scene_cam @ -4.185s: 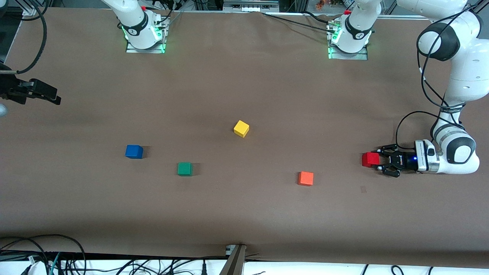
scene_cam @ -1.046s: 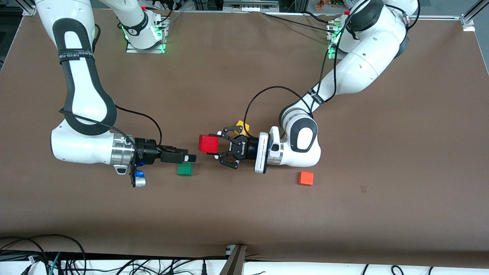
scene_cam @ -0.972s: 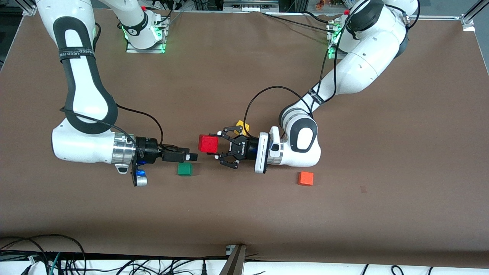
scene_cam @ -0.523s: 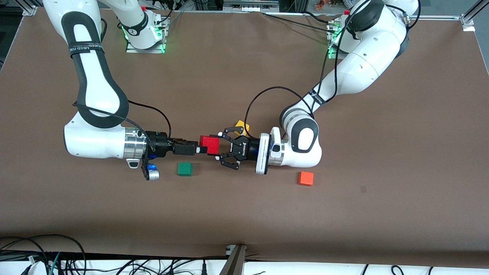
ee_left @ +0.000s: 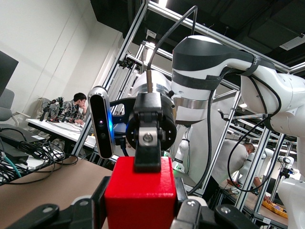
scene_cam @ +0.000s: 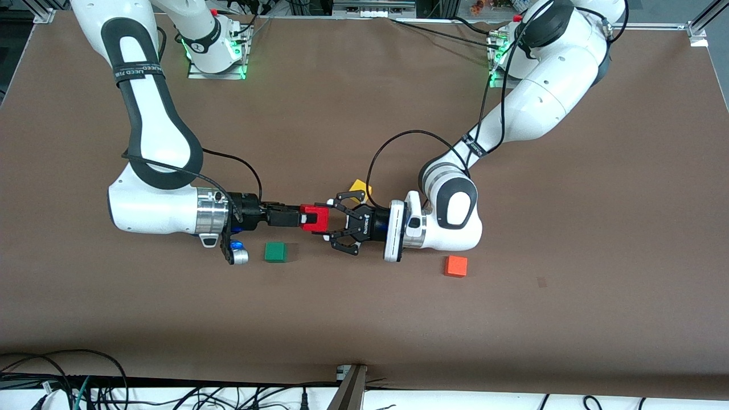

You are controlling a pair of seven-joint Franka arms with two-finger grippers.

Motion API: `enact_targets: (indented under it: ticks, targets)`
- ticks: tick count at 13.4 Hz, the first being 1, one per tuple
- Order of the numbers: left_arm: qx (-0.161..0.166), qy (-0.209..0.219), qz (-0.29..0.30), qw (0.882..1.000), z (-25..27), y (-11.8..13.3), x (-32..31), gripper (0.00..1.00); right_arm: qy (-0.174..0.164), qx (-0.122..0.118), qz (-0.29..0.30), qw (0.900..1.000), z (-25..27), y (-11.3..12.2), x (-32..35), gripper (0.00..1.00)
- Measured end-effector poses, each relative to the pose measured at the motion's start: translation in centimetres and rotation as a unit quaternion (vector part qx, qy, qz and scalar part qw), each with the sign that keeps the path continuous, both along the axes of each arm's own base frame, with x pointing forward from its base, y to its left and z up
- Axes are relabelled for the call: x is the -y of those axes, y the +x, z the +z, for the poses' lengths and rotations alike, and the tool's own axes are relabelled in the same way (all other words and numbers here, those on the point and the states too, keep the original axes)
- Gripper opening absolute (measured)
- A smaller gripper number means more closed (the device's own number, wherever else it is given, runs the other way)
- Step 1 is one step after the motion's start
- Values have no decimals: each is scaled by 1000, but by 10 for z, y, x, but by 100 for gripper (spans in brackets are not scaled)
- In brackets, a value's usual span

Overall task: Pass red block to right arm, stack on blue
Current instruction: 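Open the left gripper and pull it back from the red cube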

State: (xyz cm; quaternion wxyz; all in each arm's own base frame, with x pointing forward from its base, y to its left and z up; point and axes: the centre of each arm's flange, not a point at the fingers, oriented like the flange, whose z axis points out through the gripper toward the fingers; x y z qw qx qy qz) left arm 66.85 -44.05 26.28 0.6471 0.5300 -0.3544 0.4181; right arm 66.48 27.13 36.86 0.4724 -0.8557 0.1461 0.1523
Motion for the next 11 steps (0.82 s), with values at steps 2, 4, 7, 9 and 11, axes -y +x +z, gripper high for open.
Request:
enact_targets:
  ticks: [2, 4, 7, 9, 11]
  targets:
    - [-1, 2, -1, 1000, -2, -1, 0, 56, 3, 5, -1, 1000, 7, 0, -2, 67]
    - [-5, -2, 1, 1000, -1, -1, 0, 56, 4, 8, -3, 1000, 12, 0, -2, 56]
    - [-21, -11, 8, 1000, 1, 3, -4, 73, 2, 5, -4, 1000, 8, 0, 0, 56]
    - [-28, -12, 10, 999, 2, 6, -9, 95, -1, 6, -8, 1000, 7, 1, 4, 56]
    - [-29, -13, 10, 999, 2, 7, -9, 100, -20, 13, -9, 1000, 5, 5, 14, 56]
